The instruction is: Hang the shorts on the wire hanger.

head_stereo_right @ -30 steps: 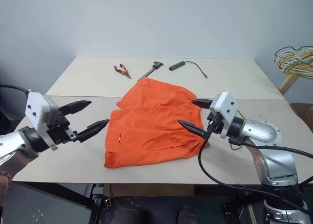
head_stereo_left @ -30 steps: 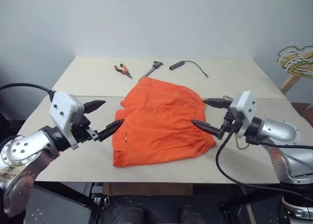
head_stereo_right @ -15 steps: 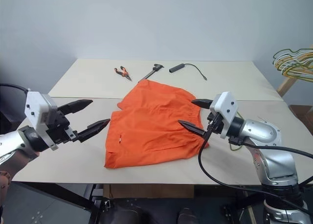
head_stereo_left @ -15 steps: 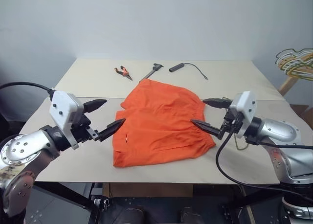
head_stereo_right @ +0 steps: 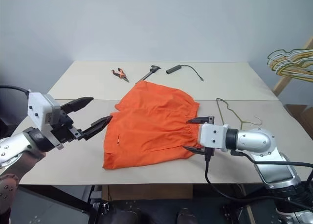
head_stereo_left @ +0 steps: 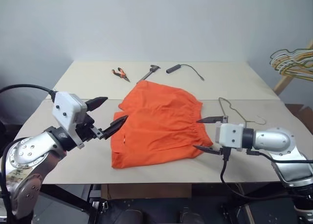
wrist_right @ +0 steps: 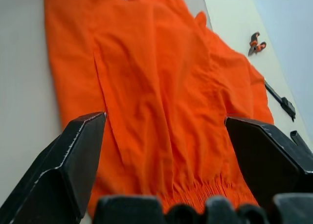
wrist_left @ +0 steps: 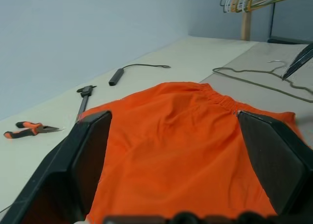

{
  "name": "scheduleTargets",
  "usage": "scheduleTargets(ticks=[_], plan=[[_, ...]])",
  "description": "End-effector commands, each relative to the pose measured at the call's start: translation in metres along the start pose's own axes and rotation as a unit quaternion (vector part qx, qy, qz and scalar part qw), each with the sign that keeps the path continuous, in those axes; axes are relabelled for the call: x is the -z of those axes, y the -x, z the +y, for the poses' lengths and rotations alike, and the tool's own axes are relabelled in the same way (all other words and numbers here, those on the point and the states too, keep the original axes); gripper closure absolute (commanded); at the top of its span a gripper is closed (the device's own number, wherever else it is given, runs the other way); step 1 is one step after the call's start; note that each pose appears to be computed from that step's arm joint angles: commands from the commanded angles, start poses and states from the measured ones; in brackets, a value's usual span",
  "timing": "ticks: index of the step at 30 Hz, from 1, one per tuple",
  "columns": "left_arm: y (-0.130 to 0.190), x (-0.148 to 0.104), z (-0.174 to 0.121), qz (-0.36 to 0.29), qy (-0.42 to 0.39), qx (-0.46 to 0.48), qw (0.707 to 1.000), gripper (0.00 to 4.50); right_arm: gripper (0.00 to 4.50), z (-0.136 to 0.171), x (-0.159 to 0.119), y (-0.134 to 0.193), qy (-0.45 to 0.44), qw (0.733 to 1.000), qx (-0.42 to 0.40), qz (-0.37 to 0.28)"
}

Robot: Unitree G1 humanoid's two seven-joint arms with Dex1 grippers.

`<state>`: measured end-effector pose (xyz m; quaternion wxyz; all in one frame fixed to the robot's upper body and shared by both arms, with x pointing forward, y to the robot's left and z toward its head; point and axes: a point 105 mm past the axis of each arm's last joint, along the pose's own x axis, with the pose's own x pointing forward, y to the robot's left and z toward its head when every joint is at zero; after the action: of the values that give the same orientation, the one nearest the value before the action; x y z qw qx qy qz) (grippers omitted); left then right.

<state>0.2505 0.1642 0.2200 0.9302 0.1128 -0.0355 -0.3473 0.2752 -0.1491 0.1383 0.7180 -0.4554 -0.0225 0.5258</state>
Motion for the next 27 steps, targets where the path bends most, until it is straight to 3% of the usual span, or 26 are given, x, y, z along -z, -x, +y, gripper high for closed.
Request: scheduleTargets(ticks=[1,8,11,17,22,27], plan=[[-0.002,-0.005,-0.004,0.001,-0.01,0.028,1.0,0.05,0.0,0.016,0.01,-0.002,0.096,0.992,-0.071,0.038],[-0.001,-0.002,-0.005,0.006,-0.009,0.037,0.999,0.05,0.0,0.016,0.043,-0.015,0.148,0.981,-0.064,0.108],[-0.001,0.0,-0.007,0.009,-0.01,0.042,0.999,0.0,0.57,0.011,0.058,-0.025,0.169,0.975,-0.05,0.132],[0.001,0.003,-0.01,0.022,-0.017,0.053,0.998,0.0,2.7,0.015,0.068,-0.035,0.19,0.97,-0.061,0.137],[0.007,0.022,-0.019,0.084,-0.043,0.087,0.992,0.0,4.46,0.012,0.07,-0.037,0.194,0.97,-0.052,0.138],[0.023,0.054,-0.032,0.177,-0.107,0.173,0.963,0.0,4.46,0.011,0.063,-0.036,0.188,0.973,-0.049,0.127]])
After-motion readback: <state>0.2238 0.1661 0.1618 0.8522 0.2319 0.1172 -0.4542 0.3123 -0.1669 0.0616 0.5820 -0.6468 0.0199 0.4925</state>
